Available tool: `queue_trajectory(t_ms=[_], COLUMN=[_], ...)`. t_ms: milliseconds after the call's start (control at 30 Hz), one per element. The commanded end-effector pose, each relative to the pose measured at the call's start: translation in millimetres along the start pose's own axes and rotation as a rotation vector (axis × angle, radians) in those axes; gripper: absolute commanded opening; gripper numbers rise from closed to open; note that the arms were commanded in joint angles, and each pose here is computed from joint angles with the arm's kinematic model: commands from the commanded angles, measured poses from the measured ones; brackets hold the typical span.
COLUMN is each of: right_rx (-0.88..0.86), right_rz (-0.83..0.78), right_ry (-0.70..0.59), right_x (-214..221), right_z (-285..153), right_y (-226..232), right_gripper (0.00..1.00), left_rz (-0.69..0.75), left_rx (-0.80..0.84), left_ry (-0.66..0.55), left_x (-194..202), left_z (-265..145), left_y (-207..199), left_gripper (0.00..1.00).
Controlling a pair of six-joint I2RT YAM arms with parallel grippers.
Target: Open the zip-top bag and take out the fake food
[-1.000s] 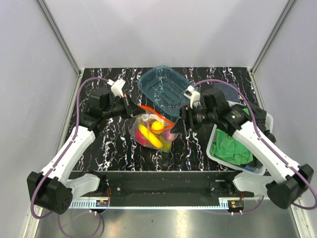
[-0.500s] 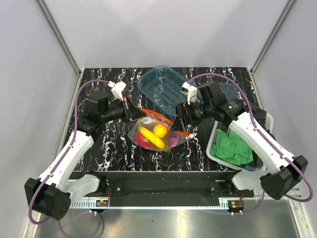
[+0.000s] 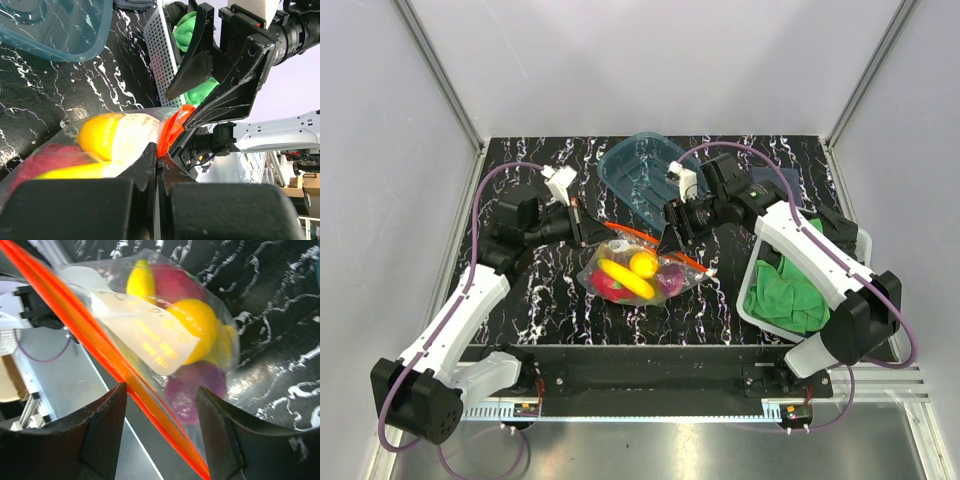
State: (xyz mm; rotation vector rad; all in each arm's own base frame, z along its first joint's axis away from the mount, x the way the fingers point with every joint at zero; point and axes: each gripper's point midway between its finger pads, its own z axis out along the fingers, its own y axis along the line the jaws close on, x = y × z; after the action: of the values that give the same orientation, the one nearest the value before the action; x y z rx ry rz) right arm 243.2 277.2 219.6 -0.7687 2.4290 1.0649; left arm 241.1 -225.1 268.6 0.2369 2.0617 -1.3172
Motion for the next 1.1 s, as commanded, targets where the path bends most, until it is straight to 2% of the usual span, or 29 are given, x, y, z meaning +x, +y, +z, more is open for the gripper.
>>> queue_trajectory(t_ms=[0,133,300,433,467,533,600,733,867,900,967,1000,1067], right_rx=[-0.116,-0.121,-0.083,-0.090,-0.089,-0.089,-0.105,-0.206,-0.220,-0.222,-0.227,-0.229,-0.233], right_rz=[-0.047,-0.045,-0.050,-0.042,-0.041,-0.042,-0.038,-0.006,0.015,0.027,0.034,0.057,0.056], right_ry=[-0.052,-0.074,-0.083,-0.078,-0.086,-0.092,-0.083,-0.047,-0.027,-0.026,-0.039,-0.043,-0.084], right_x=[-18.2,-19.0,-19.3,-19.6,-21.4,-21.8,-18.9,-7.1,1.7,2.2,-2.4,-4.9,-17.2], right_z=[-3.1,-8.7,-8.3,-6.8,-8.9,-10.3,-8.7,-1.8,4.4,4.7,1.3,-1.1,-9.1], right_y=[20.8,25.8,18.0,16.7,16.1,16.5,17.1,27.6,25.0,25.3,29.4,32.5,41.2], right_gripper=[0.65,0.69,0.64,0.51,0.44,0.40,0.40,0.48,0.46,0.35,0.18,0.03,0.00], left_rz=[0.096,0.094,0.092,0.094,0.094,0.092,0.092,0.086,0.080,0.075,0.059,0.031,0.016], left_rx=[0.105,0.108,0.119,0.124,0.125,0.127,0.129,0.130,0.134,0.129,0.106,0.082,0.042], left_ry=[-0.038,-0.029,-0.023,-0.019,-0.018,-0.016,-0.014,-0.019,-0.026,-0.029,-0.034,-0.026,-0.054], left_x=[-9.0,-7.1,-5.4,-4.3,-4.2,-3.1,-1.8,-3.6,-7.8,-9.5,-12.8,-12.0,-19.6], left_z=[-7.1,-6.5,-7.5,-7.9,-7.9,-7.9,-8.2,-7.9,-7.2,-6.6,-6.1,-5.8,-8.2], left_y=[-26.8,-26.0,-28.1,-28.7,-29.0,-29.3,-29.7,-30.5,-33.0,-32.7,-31.1,-27.8,-27.4], left_gripper=[0.00,0.00,0.00,0.00,0.00,0.00,0.00,0.00,0.00,0.00,0.02,0.17,0.38])
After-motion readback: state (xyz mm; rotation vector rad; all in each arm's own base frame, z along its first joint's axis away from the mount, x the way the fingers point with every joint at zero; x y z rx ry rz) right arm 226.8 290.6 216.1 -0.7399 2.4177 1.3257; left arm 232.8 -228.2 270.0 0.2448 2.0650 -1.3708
